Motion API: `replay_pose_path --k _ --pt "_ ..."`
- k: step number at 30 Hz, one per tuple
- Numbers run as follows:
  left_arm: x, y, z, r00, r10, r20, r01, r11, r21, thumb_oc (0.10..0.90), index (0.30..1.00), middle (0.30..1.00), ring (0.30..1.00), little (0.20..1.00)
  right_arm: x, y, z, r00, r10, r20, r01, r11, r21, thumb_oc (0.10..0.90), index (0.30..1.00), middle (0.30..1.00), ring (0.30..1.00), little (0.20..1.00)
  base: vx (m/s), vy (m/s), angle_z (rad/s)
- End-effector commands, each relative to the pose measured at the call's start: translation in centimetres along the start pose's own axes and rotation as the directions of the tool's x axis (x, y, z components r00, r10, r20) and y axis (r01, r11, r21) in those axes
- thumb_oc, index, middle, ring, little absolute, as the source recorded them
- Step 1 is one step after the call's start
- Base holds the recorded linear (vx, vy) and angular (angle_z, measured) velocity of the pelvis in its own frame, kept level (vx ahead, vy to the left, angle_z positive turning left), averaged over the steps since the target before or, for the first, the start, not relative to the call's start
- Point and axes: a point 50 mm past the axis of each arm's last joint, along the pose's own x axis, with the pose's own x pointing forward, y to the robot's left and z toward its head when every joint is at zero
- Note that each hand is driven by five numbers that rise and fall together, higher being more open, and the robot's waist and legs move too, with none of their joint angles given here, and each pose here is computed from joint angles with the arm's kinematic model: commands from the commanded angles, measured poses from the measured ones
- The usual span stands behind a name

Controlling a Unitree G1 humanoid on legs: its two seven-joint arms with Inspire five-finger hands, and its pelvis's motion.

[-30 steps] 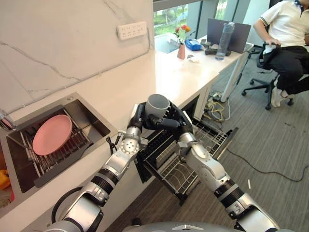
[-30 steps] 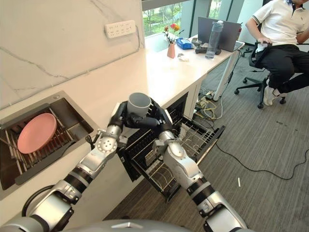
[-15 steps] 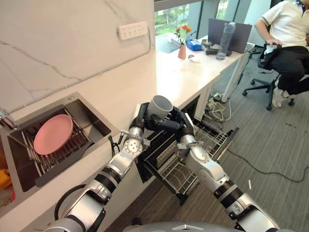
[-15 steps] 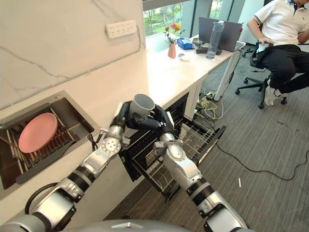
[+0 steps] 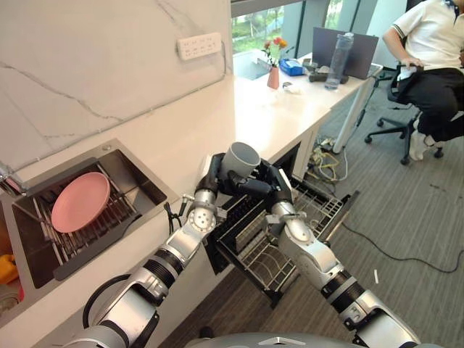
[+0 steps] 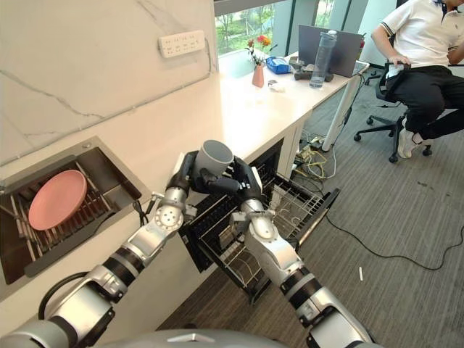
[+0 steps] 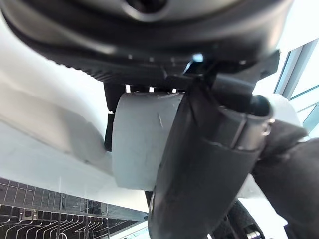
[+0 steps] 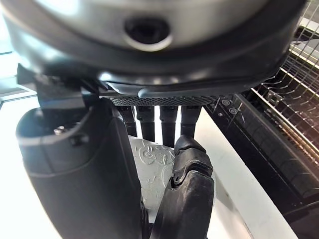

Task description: Place the dishes in the dishwasher.

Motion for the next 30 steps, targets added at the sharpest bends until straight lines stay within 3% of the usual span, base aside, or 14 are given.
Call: replay_pose_path --k 1,2,3,4,5,6,19,24,30 --pt "1.4 -5.5 12.9 0.872 -0.137 0.470 0.177 0.983 -0.042 0.400 0.300 0.300 0.300 0.300 1.3 8.0 8.7 0.911 0.163 0.379 -0.238 0.958 0.160 0.400 0.300 0.300 0.300 0.300 0.00 0.004 0.05" --pt "1.4 -5.7 13.1 0.869 -0.133 0.477 0.172 0.984 -0.040 0.499 0.448 0.448 0.448 0.448 1.2 7.8 9.3 0.904 0.134 0.406 -0.221 0.959 0.176 0.400 0.300 0.300 0.300 0.300 0.01 0.005 0.04" --pt "1.3 -5.8 13.2 0.868 -0.134 0.479 0.174 0.984 -0.039 0.547 0.521 0.521 0.521 0.521 1.2 7.6 9.6 0.900 0.116 0.420 -0.209 0.960 0.184 0.400 0.300 0.300 0.300 0.300 0.00 0.000 0.00" --pt "1.3 -5.9 13.3 0.865 -0.135 0.484 0.174 0.984 -0.037 0.624 0.636 0.636 0.636 0.636 1.2 7.5 9.9 0.895 0.098 0.435 -0.201 0.960 0.196 0.400 0.300 0.300 0.300 0.300 0.00 0.000 0.00" --pt "1.3 -5.9 13.3 0.865 -0.135 0.484 0.175 0.984 -0.037 0.731 0.796 0.796 0.796 0.796 1.2 7.5 9.9 0.895 0.097 0.436 -0.200 0.960 0.196 0.400 0.300 0.300 0.300 0.300 0.00 0.000 0.00" --pt "1.2 -6.1 13.4 0.862 -0.139 0.487 0.177 0.984 -0.034 0.800 0.900 0.900 0.900 0.900 1.1 7.1 10.5 0.887 0.062 0.458 -0.178 0.960 0.215 0.400 0.300 0.300 0.300 0.300 0.00 0.000 0.00" --pt "0.9 -6.4 12.7 0.859 -0.176 0.481 0.198 0.980 0.005 0.800 0.900 0.900 0.900 0.900 0.1 4.4 13.6 0.790 -0.112 0.602 -0.066 0.962 0.264 0.400 0.300 0.300 0.300 0.300 0.00 0.003 0.02" --pt "0.3 -5.0 10.0 0.878 -0.184 0.441 0.207 0.978 -0.003 0.800 0.900 0.900 0.900 0.900 -0.9 1.7 14.5 0.711 -0.199 0.674 0.045 0.970 0.239 0.400 0.300 0.300 0.300 0.300 0.00 0.000 0.00" --pt "-2.2 -2.7 4.7 0.921 -0.204 0.332 0.243 0.967 -0.082 0.800 0.900 0.900 0.900 0.900 -1.9 -1.4 14.1 0.684 -0.234 0.691 0.132 0.971 0.198 0.400 0.300 0.300 0.300 0.300 0.00 -0.001 0.01"
